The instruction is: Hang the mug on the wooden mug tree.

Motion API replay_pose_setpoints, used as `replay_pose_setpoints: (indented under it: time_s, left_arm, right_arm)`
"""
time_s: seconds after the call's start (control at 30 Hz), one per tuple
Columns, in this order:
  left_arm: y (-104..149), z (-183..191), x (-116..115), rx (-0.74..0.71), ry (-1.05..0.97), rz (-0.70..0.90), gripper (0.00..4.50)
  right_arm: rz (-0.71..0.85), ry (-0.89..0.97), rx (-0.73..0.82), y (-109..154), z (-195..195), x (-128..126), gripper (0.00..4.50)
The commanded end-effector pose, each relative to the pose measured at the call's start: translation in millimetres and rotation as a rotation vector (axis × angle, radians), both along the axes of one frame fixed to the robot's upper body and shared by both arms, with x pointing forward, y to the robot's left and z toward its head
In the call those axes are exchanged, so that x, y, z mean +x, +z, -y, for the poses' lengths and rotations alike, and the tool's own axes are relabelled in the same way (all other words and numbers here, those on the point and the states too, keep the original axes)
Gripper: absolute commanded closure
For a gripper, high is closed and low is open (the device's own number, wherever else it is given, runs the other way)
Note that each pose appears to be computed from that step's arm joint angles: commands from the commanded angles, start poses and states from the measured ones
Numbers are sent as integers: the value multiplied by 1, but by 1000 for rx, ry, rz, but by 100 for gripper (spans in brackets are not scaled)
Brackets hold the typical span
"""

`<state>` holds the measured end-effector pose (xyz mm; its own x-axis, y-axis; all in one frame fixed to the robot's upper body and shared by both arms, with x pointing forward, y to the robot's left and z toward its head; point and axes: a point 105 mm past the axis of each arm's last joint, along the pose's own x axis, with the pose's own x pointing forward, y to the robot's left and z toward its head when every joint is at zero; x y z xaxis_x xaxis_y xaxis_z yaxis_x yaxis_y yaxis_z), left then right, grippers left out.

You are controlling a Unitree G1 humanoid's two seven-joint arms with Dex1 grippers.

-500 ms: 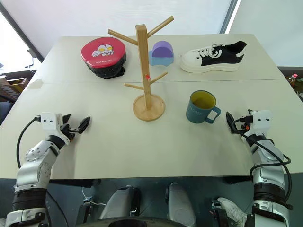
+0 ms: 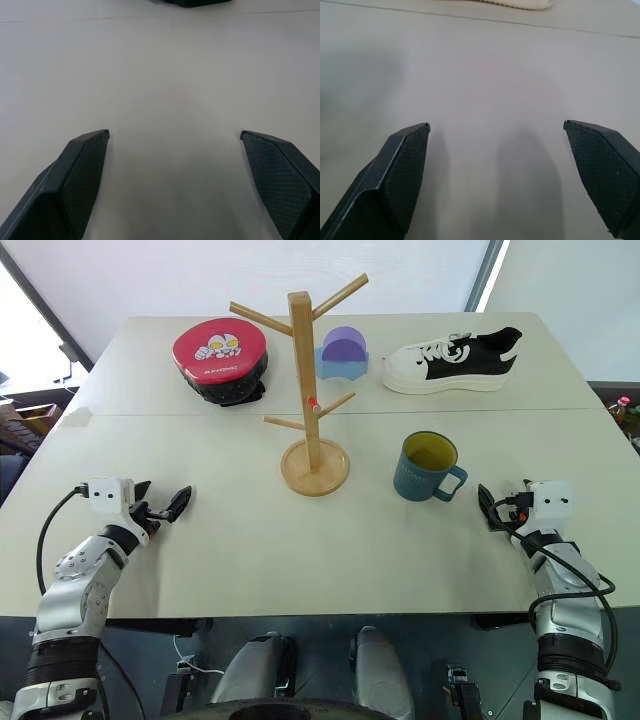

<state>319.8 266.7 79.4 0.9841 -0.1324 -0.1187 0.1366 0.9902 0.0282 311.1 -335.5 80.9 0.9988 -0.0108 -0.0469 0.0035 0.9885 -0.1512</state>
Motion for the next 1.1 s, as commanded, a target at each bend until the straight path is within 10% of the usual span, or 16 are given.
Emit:
replay_pose_setpoints:
  time_s: [0.03,0.6,1.1]
  left_arm:
    - [23,17,2,14,-89,80,0]
    - [46,204,-60,-16,-1030,84,0]
    - [50,220,-69,26,-1169,98,0]
  right_arm:
    - [63,0,-24,20,2,-3,5]
    - [-23,222,-14,5,-63,-62,5]
    - [113,57,44,12,-77,-28,5]
